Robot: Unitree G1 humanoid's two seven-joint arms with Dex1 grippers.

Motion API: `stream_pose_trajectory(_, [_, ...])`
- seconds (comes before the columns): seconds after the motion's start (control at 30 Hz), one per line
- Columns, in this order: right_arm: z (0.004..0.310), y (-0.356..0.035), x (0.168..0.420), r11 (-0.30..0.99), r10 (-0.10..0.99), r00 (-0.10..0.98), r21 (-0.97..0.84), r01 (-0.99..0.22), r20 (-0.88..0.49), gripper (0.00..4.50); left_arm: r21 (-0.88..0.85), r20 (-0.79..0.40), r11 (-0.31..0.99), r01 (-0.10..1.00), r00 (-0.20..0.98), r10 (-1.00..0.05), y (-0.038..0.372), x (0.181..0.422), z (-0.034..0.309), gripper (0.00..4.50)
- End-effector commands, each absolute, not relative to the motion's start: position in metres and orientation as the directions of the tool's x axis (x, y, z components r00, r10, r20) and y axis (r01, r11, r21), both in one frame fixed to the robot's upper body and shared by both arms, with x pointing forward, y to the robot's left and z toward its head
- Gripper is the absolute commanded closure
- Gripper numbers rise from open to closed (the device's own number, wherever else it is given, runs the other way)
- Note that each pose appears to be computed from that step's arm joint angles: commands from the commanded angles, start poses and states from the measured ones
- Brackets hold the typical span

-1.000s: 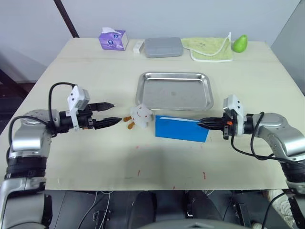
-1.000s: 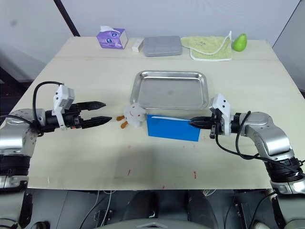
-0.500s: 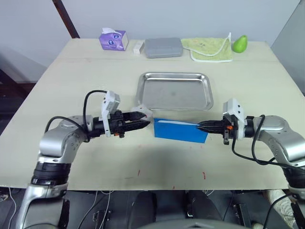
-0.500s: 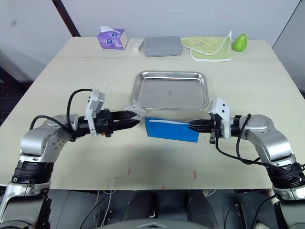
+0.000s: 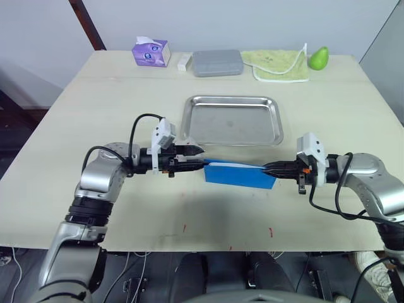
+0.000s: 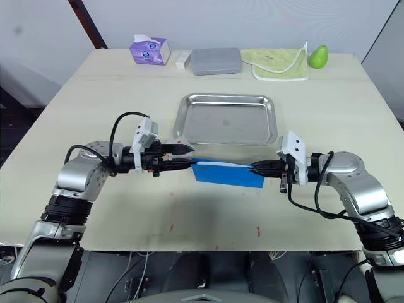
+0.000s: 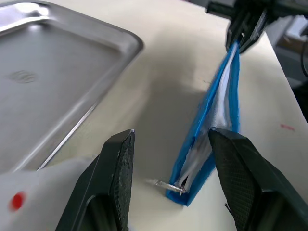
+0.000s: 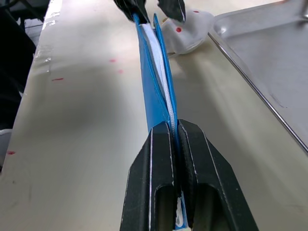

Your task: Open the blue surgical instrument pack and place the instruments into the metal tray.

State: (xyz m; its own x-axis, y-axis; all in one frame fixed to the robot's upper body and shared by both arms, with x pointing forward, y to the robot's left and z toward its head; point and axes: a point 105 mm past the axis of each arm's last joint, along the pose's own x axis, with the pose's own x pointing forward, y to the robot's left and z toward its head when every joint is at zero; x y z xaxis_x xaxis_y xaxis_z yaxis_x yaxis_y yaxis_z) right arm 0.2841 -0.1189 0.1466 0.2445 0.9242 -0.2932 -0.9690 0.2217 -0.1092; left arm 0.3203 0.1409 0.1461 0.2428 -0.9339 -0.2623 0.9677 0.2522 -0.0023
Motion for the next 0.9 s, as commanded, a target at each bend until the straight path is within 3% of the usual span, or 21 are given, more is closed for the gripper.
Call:
stream_pose_trajectory(0.03, [0.153,-0.120,0.283,0.201,0.927,0.234,-0.139,-0.970,-0.292,4.50,0.066,-0.264,0.202,0.977,0.212,-0.941,0.138,0.320,0.154,1.89])
stream_pose_trajectory(0.53, [0.153,-0.119,0.285,0.197,0.927,0.231,-0.138,-0.971,-0.296,4.50,0.138,-0.324,0.094,0.986,0.135,-0.936,0.128,0.321,0.145,1.89])
stream_pose_trajectory(0.57, [0.152,-0.119,0.285,0.196,0.927,0.229,-0.137,-0.971,-0.297,4.50,0.141,-0.328,0.089,0.986,0.131,-0.936,0.127,0.322,0.143,2.31])
stream_pose_trajectory(0.67, [0.152,-0.118,0.285,0.193,0.928,0.225,-0.134,-0.972,-0.296,4.50,0.138,-0.339,0.060,0.989,0.105,-0.935,0.124,0.321,0.140,3.01])
stream_pose_trajectory(0.77, [0.153,-0.117,0.284,0.190,0.930,0.222,-0.133,-0.973,-0.294,4.50,0.133,-0.334,0.045,0.990,0.088,-0.939,0.123,0.318,0.140,4.44])
stream_pose_trajectory(0.9, [0.156,-0.115,0.280,0.181,0.933,0.212,-0.130,-0.975,-0.291,4.50,0.123,-0.326,0.031,0.992,0.070,-0.943,0.124,0.312,0.143,4.48])
